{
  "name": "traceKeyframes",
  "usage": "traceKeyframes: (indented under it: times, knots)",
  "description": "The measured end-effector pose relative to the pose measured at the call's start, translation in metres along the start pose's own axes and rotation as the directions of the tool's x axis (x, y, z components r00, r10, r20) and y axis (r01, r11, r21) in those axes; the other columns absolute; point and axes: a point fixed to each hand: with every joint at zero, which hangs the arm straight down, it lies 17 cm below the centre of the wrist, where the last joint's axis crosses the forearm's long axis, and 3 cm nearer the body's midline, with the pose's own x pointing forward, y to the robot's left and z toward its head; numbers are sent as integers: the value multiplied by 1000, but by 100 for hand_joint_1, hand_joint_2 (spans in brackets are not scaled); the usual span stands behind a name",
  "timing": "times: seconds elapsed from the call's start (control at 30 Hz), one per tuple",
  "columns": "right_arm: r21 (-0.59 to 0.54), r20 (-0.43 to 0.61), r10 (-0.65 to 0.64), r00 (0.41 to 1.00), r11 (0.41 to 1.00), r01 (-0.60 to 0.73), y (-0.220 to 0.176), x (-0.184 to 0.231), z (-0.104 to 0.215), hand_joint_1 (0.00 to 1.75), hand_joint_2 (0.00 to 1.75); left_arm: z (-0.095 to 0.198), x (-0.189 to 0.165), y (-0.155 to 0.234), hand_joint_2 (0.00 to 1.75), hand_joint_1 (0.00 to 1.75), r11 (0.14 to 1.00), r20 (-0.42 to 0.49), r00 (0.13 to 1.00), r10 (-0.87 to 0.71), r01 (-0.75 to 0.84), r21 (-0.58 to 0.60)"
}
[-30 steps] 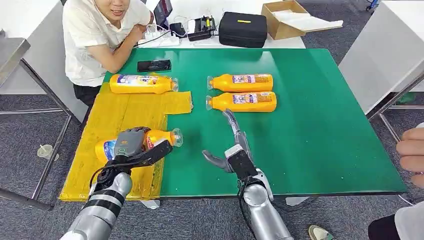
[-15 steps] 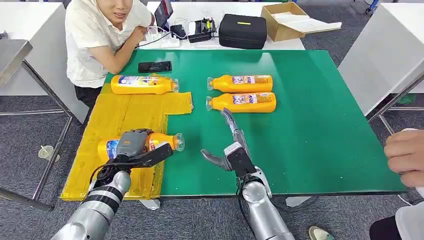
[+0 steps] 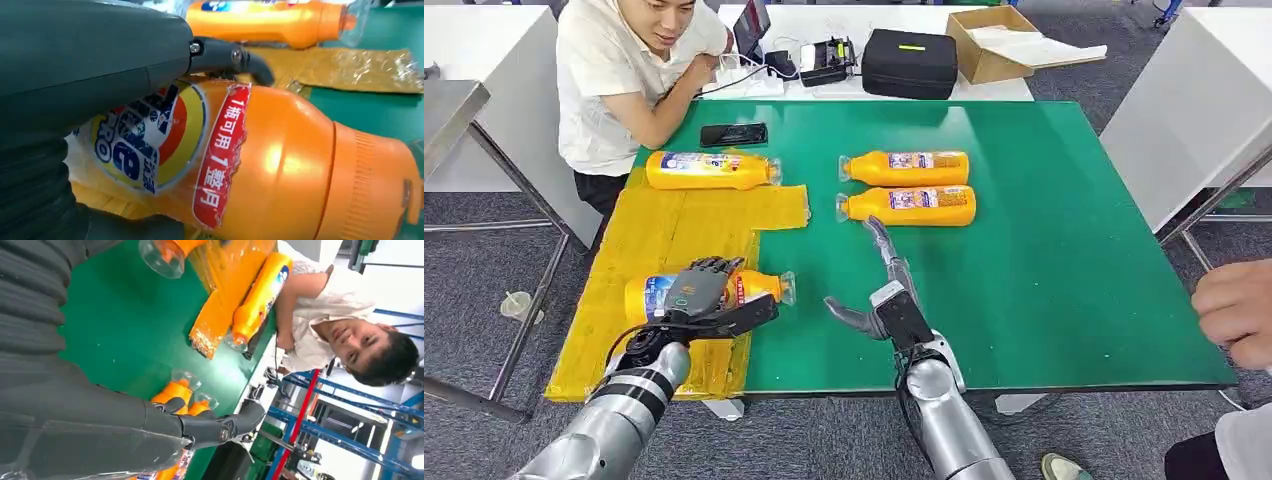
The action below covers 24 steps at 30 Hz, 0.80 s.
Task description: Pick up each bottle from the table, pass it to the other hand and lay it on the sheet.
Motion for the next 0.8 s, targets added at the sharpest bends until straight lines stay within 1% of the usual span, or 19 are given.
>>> traceKeyframes:
  times: [0.17,0.33,0.5,0.6,0.67,0.73,0.8]
  knots:
    - [-1,-6,-1,1000,1000,1,0,-3,1,0,175,-1,-3,-5,175,0,999,-17,1000,-18,17,-41]
    - [-4,-9,-9,1000,1000,9,-1,-5,1,0,175,-3,-7,-14,175,0,988,-46,998,-47,40,-147]
    - [-9,-9,-15,1000,1000,15,-2,-7,1,0,175,-2,-8,-18,175,0,984,-46,998,-48,40,-172]
    - [-12,-12,-17,1000,1000,17,-3,-9,2,0,175,-4,-5,-13,175,0,989,-29,999,-46,41,-139]
    - [-18,-16,-16,1000,1000,16,-5,-11,3,0,175,-6,4,-5,175,0,997,5,1000,-28,28,-75]
    - [-24,-20,-16,1000,1000,15,-6,-12,4,0,175,-6,9,-2,175,0,999,20,1000,-23,24,-42]
    - [-27,-21,-10,1000,1000,9,-7,-13,5,0,175,-6,19,8,175,0,999,55,998,-14,12,32]
